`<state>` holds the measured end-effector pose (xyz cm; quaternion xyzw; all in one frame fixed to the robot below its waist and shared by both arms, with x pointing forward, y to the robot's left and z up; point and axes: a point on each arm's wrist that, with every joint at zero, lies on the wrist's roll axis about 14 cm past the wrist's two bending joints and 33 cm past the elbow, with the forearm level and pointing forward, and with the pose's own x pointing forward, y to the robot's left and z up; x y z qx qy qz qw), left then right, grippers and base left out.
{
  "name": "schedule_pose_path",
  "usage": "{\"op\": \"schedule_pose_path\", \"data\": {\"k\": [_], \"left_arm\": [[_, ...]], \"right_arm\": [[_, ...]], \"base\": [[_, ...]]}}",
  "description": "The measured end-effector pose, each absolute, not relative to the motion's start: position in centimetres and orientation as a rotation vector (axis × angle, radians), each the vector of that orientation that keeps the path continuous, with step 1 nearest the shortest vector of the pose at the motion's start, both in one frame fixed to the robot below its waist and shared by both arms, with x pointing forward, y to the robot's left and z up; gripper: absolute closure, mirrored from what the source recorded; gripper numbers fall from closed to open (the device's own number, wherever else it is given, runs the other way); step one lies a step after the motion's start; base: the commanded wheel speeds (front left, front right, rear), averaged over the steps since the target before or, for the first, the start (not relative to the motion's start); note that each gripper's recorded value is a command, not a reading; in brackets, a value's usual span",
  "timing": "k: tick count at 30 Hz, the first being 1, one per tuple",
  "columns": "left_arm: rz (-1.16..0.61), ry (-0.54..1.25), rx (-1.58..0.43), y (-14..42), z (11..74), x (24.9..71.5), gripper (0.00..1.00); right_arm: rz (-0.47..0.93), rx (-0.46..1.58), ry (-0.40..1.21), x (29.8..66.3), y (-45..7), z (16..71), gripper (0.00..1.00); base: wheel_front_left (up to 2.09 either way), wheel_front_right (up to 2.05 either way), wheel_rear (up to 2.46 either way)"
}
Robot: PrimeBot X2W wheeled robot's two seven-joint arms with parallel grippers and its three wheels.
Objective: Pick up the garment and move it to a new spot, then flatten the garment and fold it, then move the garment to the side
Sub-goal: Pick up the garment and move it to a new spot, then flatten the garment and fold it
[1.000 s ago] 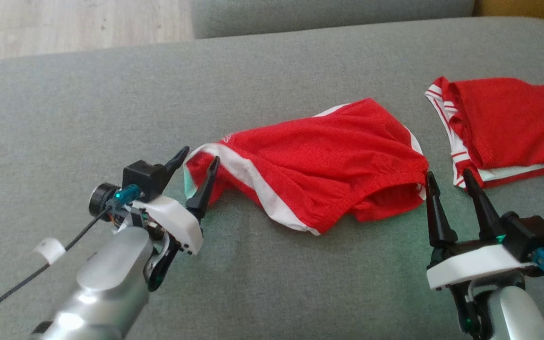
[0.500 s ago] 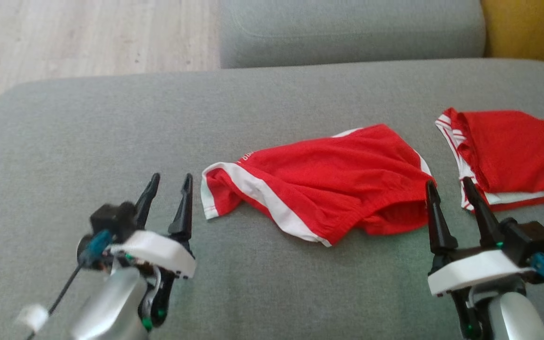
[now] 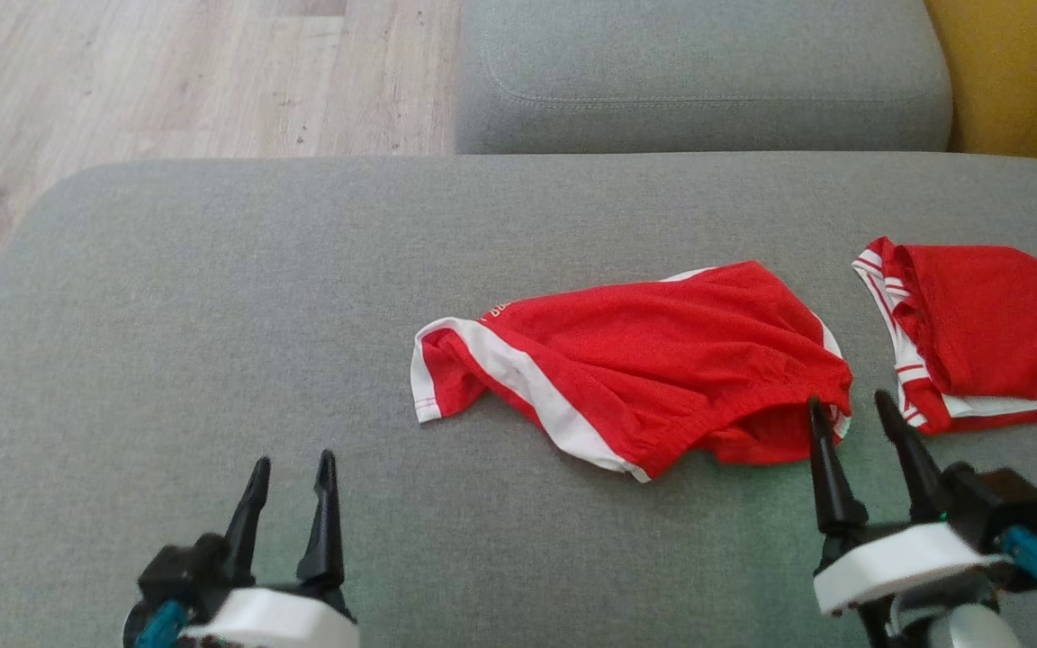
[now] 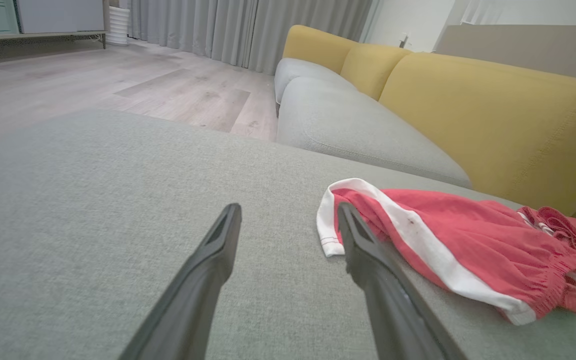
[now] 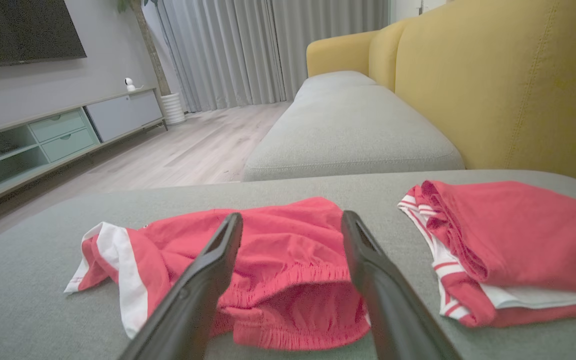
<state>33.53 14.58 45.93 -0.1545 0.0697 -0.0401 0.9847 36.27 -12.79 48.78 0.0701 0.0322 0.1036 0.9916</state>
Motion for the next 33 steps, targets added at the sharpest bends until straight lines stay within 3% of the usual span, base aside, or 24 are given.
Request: {"op": "schedule_pose_path", "data": {"k": [23, 33], "left_arm": [[-0.035, 0.118, -0.299, 16.2, 46.1, 33.1, 0.0], [-0.011, 0.161, -0.303, 16.3, 44.6, 33.3, 0.0]], "right_arm": [[0.231, 0.165, 0.146, 34.9, -11.8, 45.9, 0.0], [0.416, 0.123, 0.325, 34.3, -5.9, 41.4, 0.0]], "base": [[0.0, 0.0, 0.0], [0.0, 0.0, 0.0]]}}
